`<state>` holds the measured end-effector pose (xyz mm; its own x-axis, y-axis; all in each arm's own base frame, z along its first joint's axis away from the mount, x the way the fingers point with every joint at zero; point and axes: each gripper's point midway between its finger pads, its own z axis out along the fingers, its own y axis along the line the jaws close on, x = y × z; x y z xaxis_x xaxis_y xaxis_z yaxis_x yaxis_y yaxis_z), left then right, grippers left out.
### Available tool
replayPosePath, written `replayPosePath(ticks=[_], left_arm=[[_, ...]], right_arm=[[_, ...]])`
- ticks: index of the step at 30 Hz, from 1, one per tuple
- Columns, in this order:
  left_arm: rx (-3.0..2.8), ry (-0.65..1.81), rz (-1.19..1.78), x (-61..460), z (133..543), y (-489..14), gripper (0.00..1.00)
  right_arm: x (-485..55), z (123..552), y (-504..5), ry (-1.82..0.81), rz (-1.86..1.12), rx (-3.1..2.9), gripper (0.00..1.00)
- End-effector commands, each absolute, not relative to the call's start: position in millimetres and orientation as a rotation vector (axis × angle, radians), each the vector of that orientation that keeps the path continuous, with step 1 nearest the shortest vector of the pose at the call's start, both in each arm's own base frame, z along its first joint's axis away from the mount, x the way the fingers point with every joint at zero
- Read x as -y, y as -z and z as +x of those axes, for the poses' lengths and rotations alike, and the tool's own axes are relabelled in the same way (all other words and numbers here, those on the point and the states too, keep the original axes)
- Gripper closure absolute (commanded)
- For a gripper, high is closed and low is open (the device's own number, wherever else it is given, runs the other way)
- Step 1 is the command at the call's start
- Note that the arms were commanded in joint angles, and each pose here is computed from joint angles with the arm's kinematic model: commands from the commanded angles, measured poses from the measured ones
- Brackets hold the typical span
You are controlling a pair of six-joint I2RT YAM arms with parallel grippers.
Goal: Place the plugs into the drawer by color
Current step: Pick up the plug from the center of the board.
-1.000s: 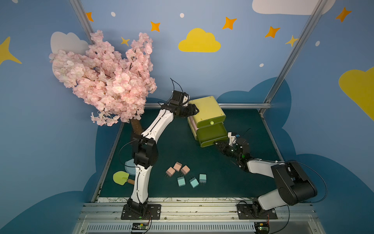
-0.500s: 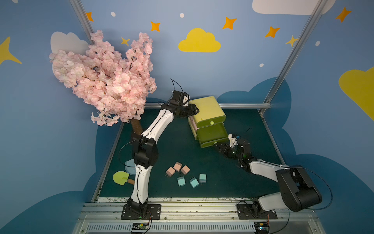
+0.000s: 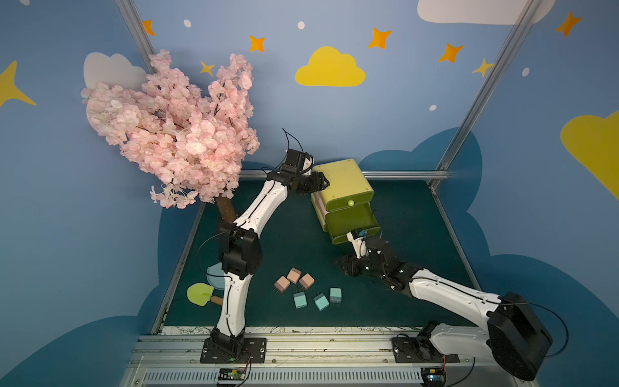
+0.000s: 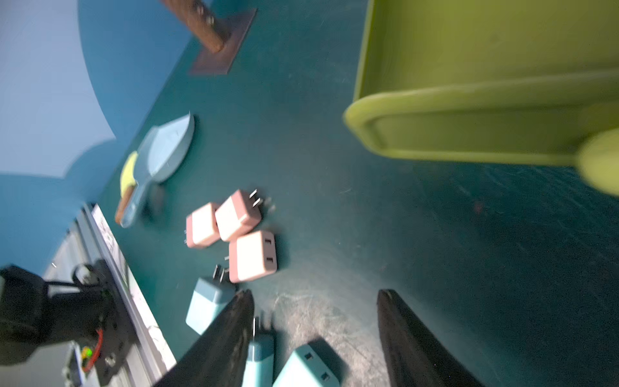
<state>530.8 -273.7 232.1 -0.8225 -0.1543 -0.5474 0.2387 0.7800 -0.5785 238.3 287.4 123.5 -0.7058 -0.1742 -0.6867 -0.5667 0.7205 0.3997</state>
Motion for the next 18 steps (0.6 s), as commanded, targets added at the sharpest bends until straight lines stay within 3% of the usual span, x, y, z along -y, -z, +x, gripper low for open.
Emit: replayPosePath(ticks=[1, 11, 18], left_arm=[[-2.373, 0.858, 0.085, 272, 527, -242, 0.28], [-2.361, 0.845, 0.089, 269, 526, -249, 0.27], [-2.365, 0.845, 0.089, 268, 526, -248, 0.28]], right_arm=[[-308, 236, -115, -0.616, -0.775, -2.276, 0.38], [-398, 212, -95, -0.502, -1.239, -2.227, 0.4], [-411, 206, -79, -0.465, -1.327, -2.258, 0.41]])
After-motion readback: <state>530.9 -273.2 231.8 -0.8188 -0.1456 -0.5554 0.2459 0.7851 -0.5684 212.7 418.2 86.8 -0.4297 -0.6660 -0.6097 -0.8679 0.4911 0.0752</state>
